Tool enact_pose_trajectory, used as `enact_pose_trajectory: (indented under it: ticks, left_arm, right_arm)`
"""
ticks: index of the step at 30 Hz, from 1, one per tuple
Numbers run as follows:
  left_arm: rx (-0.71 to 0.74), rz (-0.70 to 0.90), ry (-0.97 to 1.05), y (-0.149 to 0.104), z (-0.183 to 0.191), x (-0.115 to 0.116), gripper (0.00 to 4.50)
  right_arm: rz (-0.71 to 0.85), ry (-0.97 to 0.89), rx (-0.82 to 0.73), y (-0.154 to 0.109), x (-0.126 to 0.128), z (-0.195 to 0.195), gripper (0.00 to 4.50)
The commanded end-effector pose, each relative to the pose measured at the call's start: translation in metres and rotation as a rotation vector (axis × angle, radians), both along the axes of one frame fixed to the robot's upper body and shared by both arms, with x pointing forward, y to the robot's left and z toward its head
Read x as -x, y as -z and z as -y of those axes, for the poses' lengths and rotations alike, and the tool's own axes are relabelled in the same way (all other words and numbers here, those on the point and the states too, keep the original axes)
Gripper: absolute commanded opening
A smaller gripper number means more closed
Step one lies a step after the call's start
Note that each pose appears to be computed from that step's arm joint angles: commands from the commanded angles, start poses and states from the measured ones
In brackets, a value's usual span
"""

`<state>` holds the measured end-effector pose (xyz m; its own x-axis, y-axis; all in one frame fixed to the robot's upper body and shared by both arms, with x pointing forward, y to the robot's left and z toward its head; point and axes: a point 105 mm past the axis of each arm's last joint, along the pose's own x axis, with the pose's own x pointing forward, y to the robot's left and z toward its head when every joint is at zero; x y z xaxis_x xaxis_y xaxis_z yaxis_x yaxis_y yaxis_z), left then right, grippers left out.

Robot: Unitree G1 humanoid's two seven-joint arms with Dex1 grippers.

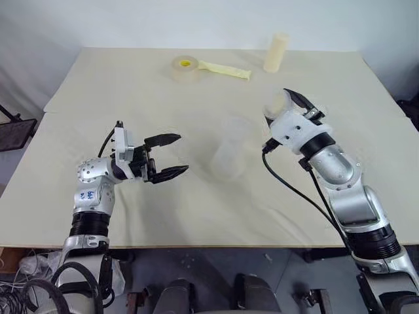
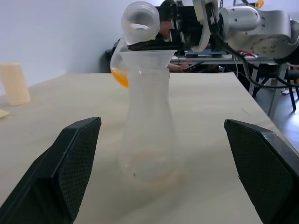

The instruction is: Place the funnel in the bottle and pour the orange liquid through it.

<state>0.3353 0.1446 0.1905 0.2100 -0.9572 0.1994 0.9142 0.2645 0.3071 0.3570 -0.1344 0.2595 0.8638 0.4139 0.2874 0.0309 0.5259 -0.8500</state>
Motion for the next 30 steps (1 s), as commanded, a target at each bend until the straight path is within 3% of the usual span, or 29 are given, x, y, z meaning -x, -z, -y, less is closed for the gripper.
enact_pose_trajectory:
  ticks: [1, 17, 30]
  left_arm:
    - [0.022, 0.038, 0.003, -0.008, 0.0, 0.003, 4.5]
    - [0.052, 0.042, 0.012, -0.006, 0.004, 0.0, 4.5]
    - [0.098, 0.048, 0.012, -0.005, 0.004, 0.002, 4.5]
  right_arm:
    - [0.14, 0.013, 0.059, -0.026, 0.004, -0.005, 2.46]
    - [0.28, -0.061, 0.3, -0.042, 0.005, -0.033, 2.46]
    - [0.376, -0.077, 0.52, -0.033, 0.01, -0.041, 2.46]
